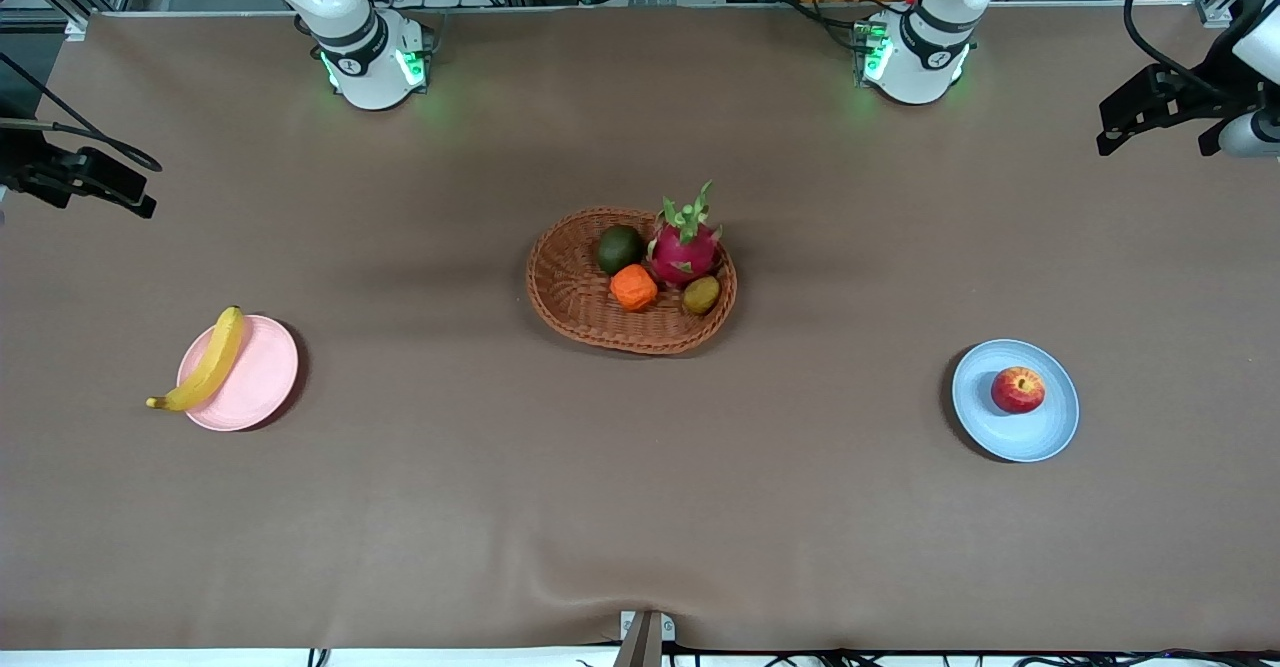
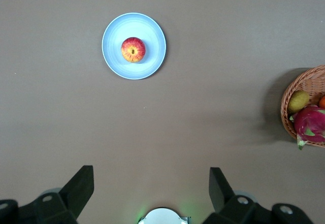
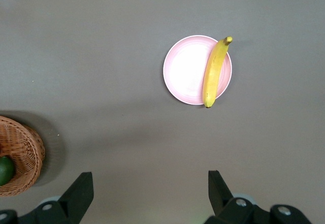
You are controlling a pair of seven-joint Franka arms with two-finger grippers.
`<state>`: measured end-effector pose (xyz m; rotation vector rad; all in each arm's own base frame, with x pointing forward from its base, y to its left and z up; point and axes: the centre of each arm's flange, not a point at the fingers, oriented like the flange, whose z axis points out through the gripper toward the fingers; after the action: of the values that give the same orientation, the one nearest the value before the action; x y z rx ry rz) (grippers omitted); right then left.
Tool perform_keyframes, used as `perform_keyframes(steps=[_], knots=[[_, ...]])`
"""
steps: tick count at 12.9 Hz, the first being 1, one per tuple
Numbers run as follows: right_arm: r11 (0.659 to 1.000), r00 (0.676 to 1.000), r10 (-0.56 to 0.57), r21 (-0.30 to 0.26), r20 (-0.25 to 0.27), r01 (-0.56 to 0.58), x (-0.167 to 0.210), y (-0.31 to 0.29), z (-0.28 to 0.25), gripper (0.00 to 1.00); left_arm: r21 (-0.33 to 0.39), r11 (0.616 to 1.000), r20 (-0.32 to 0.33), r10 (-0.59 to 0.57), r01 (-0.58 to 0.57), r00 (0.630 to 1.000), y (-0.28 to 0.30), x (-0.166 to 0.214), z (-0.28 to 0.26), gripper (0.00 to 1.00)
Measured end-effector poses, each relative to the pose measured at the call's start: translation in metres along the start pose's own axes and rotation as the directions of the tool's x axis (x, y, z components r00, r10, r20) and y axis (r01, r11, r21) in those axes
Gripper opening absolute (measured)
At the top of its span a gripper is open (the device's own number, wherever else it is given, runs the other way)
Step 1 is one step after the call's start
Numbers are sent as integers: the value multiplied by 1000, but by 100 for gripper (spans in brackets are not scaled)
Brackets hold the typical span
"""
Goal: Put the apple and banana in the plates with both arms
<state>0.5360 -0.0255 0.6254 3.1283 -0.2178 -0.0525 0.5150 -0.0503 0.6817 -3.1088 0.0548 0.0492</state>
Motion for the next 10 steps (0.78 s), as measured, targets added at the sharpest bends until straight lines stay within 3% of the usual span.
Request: perform_keyframes(steps=[10], knots=[[1000, 1000, 0, 0, 3, 0, 0, 0, 1, 100, -3, 1000, -26, 1, -1, 1000, 1, 10, 4, 100]])
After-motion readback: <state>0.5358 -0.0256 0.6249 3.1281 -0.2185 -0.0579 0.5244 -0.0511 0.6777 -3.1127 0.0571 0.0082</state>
